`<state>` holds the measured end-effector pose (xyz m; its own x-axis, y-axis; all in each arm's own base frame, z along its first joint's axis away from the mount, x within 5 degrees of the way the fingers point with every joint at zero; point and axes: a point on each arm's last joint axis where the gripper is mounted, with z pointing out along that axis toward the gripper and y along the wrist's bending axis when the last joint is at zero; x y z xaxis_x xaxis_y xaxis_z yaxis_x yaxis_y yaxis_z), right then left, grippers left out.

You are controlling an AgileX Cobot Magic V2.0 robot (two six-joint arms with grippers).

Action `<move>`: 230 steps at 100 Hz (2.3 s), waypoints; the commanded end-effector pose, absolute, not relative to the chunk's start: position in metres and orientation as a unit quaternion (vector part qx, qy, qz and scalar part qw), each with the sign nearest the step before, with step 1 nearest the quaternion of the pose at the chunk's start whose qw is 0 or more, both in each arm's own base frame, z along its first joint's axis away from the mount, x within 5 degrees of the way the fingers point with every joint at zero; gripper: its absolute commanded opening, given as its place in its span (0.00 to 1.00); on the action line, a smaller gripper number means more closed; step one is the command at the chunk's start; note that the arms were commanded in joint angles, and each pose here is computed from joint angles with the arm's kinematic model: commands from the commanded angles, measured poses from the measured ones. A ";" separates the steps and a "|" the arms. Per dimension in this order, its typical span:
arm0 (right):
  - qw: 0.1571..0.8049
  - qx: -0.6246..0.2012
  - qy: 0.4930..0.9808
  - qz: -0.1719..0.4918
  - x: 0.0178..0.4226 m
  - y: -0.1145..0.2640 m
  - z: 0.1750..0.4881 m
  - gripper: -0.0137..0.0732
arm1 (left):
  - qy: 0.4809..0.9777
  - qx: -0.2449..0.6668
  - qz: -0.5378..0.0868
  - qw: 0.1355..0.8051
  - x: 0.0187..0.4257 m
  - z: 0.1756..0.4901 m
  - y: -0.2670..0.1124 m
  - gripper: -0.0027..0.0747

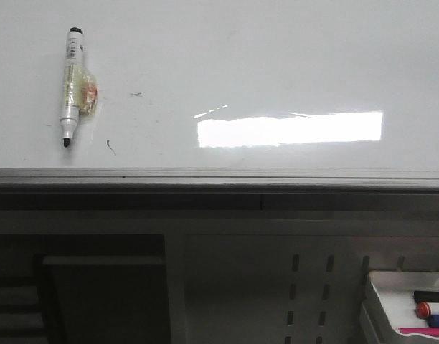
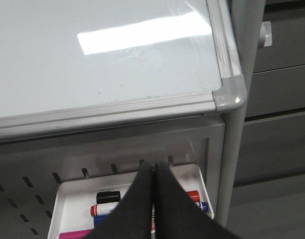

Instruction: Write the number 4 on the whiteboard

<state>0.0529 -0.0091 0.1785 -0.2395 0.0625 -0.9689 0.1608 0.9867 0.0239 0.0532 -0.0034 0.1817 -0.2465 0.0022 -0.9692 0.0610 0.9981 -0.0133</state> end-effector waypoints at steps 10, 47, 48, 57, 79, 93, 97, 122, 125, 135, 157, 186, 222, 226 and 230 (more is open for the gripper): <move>0.629 0.063 0.774 -0.052 0.053 -0.010 0.177 0.08 | 0.775 0.015 -0.027 0.631 0.054 0.177 -0.003 0.01; 0.677 0.056 0.732 -0.051 0.055 -0.009 0.189 0.08 | 0.756 0.015 -0.028 0.654 0.055 0.182 -0.003 0.01; 0.678 0.056 0.731 -0.051 0.055 -0.009 0.189 0.08 | 0.755 0.015 -0.028 0.655 0.055 0.182 -0.003 0.01; 0.684 0.055 0.725 -0.051 0.055 -0.009 0.191 0.08 | 0.752 0.015 -0.028 0.658 0.055 0.183 -0.003 0.01; 0.684 0.055 0.725 -0.051 0.055 -0.009 0.191 0.08 | 0.750 0.015 -0.028 0.661 0.055 0.184 -0.003 0.01; 0.705 0.060 0.706 -0.041 0.055 -0.008 0.196 0.08 | 0.742 0.015 -0.028 0.670 0.055 0.186 -0.003 0.01; 0.707 0.060 0.704 -0.041 0.055 -0.008 0.196 0.08 | 0.736 0.012 -0.032 0.676 0.055 0.187 -0.004 0.01; 0.699 0.104 0.707 0.013 0.055 -0.007 0.201 0.08 | 0.708 -0.006 -0.054 0.704 0.056 0.201 -0.004 0.01; 0.696 0.112 0.709 0.023 0.055 -0.006 0.203 0.08 | 0.712 -0.010 -0.058 0.699 0.057 0.203 -0.004 0.01; 0.673 0.118 0.730 0.035 0.055 -0.005 0.212 0.08 | 0.734 -0.019 -0.071 0.676 0.059 0.215 -0.005 0.01; 0.632 0.132 0.762 0.057 0.065 -0.004 0.247 0.08 | 0.756 -0.016 -0.070 0.650 0.073 0.251 -0.007 0.01; 0.613 0.133 0.777 0.057 0.077 -0.005 0.266 0.08 | 0.784 0.004 -0.045 0.619 0.092 0.260 -0.007 0.15; 0.615 0.133 0.775 0.057 0.077 -0.005 0.265 0.08 | 0.762 -0.001 -0.086 0.642 0.120 0.260 -0.016 0.55; 0.615 0.133 0.775 0.057 0.077 -0.005 0.265 0.08 | 0.760 0.015 -0.098 0.642 0.124 0.260 -0.022 0.55; 0.615 0.133 0.775 0.057 0.077 -0.005 0.265 0.08 | 0.756 0.036 -0.115 0.643 0.127 0.261 -0.030 0.55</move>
<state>0.0736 -0.0039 0.2508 -0.2838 0.2832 -0.9161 0.1450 0.9571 0.2510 0.1164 -0.0182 0.2426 -0.2819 -0.0702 -0.9569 0.1243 0.9862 -0.1089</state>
